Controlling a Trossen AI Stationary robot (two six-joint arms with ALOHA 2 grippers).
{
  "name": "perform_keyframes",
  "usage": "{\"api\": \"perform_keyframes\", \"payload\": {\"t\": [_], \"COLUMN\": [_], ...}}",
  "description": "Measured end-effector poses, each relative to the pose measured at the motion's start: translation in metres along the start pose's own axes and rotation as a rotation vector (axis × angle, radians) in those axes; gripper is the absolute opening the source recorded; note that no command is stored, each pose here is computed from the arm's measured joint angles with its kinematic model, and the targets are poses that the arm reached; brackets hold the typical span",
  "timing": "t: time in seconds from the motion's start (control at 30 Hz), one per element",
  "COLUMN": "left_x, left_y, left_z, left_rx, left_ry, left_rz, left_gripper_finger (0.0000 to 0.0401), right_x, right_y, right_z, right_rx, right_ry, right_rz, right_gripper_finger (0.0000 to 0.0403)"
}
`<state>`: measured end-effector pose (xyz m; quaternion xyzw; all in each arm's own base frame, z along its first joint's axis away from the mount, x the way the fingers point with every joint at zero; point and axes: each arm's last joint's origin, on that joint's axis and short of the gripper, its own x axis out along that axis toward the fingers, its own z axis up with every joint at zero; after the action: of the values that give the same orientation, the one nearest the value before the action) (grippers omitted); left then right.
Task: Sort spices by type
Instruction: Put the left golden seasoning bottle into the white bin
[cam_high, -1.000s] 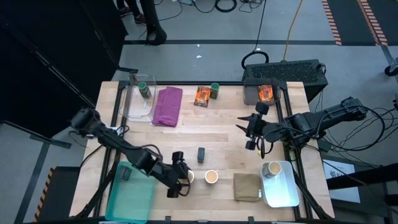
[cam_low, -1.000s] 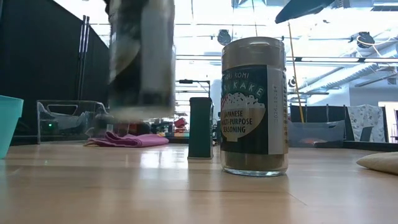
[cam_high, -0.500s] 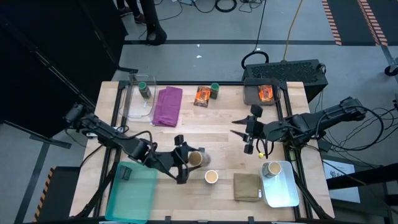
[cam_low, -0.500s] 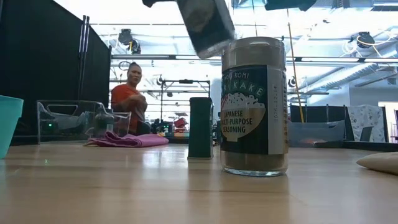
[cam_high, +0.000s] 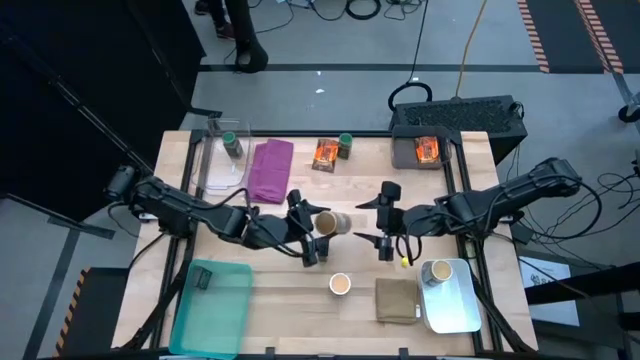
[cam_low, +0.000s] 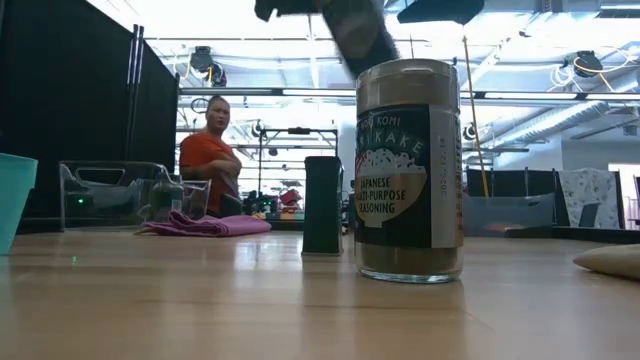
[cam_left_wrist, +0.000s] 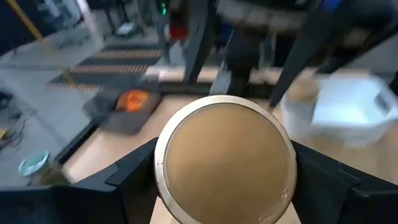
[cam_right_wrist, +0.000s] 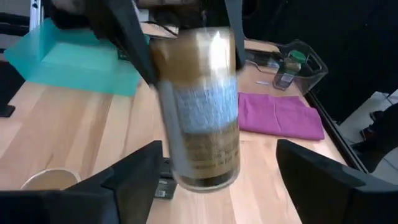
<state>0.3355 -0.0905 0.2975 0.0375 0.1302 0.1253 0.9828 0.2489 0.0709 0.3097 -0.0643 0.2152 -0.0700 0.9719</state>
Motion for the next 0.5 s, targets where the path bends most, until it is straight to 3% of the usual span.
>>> {"api": "perform_keyframes", "payload": {"t": [0.37, 0.5], "left_x": [0.000, -0.001], "left_y": [0.001, 0.001], "left_z": [0.018, 0.022], "left_rx": [-0.025, -0.044], "left_ry": [-0.166, -0.197], "left_rz": [-0.041, -0.051], "left_gripper_finger": [0.0286, 0.0286], "right_x": [0.020, 0.029], "right_y": [0.002, 0.005], "right_z": [-0.003, -0.001], "right_rx": [0.033, -0.032], "right_ry": [0.026, -0.012], "right_rz": [-0.028, 0.004], "right_gripper_finger": [0.0313, 0.0313]}}
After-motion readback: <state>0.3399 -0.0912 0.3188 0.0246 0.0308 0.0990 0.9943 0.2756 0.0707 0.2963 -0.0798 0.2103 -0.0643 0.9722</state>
